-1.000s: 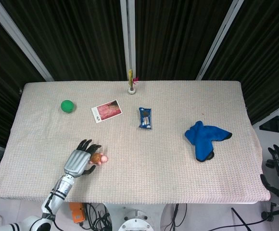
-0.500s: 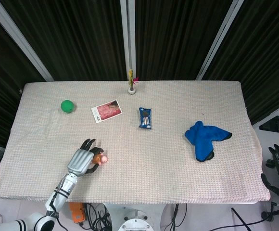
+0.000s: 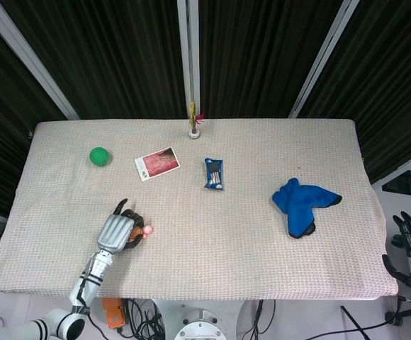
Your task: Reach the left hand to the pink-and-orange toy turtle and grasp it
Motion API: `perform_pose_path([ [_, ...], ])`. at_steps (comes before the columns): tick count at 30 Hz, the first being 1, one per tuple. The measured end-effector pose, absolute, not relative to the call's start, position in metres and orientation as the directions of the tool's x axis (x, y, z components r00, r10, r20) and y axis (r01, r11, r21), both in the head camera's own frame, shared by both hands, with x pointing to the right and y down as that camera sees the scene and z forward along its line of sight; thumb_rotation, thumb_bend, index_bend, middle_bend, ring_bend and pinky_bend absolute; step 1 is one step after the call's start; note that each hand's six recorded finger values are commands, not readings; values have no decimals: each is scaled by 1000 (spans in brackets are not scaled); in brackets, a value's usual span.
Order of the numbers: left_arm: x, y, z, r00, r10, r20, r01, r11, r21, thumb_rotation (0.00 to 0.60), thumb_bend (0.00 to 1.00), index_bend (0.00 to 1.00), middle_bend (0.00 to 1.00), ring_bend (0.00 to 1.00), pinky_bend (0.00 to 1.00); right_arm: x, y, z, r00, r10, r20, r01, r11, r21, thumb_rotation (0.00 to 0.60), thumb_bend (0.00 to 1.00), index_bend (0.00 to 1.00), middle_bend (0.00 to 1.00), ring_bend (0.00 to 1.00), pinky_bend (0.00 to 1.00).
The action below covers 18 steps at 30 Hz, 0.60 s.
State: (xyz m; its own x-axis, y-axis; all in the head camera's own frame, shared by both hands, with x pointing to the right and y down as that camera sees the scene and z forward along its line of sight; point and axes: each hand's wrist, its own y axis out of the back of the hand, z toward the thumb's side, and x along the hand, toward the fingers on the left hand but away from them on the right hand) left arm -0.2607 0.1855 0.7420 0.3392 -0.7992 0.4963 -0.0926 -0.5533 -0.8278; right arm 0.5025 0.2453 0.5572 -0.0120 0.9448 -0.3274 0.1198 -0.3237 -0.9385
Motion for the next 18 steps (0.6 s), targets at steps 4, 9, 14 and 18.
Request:
perform_pose_path([
  [4,-260,186,743,344,-811,473,-108,-534,-838,600,361,783,843,437,138,502,246,557,-14,945,-326,120,-322,-939,600,264,0,0,0,0],
  [9,-257,189,741,364,-800,477,-121,-548,-828,600,251,466,526,226,98,502,246,554,-12,948,-317,121,-313,-942,600,265,0,0,0,0],
  [14,-257,192,735,389,-774,500,-118,-580,-806,600,162,144,181,6,51,502,247,551,-11,951,-309,123,-305,-944,600,264,0,0,0,0],
  [18,-258,191,727,394,-769,503,-123,-586,-801,600,159,124,172,0,47,502,248,549,-8,952,-305,124,-302,-945,600,264,0,0,0,0],
])
